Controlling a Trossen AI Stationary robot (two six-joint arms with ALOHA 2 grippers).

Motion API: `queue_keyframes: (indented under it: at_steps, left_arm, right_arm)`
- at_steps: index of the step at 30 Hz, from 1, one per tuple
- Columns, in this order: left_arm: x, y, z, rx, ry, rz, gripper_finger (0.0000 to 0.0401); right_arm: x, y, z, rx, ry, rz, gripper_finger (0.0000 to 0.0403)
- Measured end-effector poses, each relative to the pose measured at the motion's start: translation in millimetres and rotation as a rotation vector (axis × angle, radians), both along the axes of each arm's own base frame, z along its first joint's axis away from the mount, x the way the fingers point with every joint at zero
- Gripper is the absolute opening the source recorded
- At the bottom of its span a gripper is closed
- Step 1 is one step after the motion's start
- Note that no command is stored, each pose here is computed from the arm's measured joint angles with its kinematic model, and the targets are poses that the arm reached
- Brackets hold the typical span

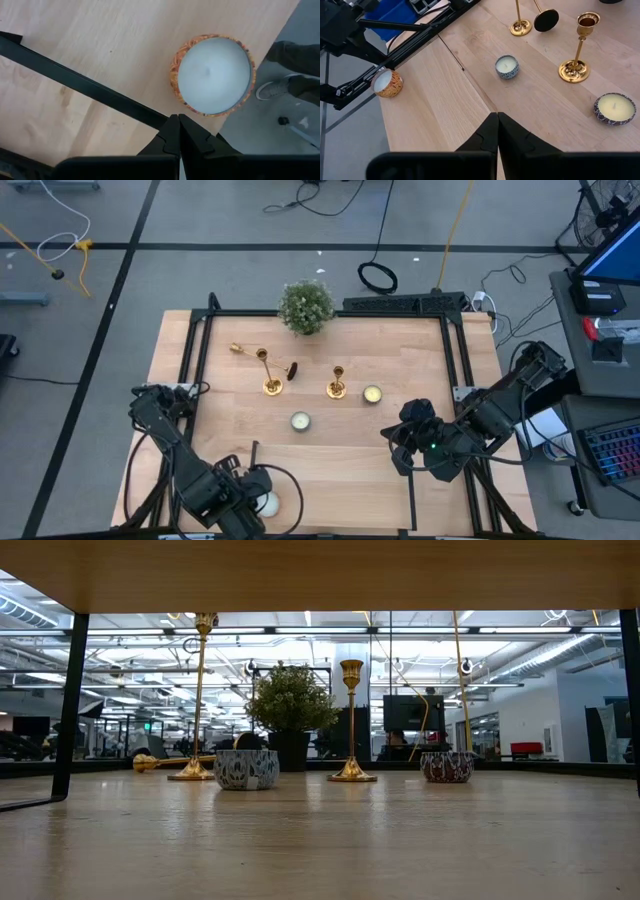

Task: Pick & Place candle stick holders
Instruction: Put the yellow scented candle on the shelf

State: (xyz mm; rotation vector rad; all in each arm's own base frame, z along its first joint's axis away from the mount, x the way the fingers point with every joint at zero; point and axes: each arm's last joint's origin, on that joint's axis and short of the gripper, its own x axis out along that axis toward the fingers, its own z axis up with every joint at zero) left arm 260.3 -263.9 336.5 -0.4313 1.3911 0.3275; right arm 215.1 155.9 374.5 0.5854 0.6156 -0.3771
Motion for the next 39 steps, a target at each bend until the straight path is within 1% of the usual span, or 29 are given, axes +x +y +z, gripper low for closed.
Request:
queue_keyframes:
  at_steps: [9,14,21,30,39]
  left_arm:
    - [5,2,0,-0.006,-0.015,-0.033,0.0]
    - [7,3,-1,-0.016,0.003,-0.046,0.0]
    - [7,2,-1,-0.039,0.007,-0.048,0.0]
    - [5,-1,-1,-0.043,0.003,-0.042,0.0]
    - [12,-8,-29,-0.086,0.03,-0.052,0.0]
  right_arm:
    - [0,0,0,0.0,0.0,0.0,0.0]
    - [0,0,0,0.001,0.0,0.001,0.0]
    - [0,0,0,0.003,0.003,0.003,0.0]
    - [0,0,0,-0.006,0.004,0.01,0.0]
    - [0,0,0,-0.007,0.002,0.007,0.0]
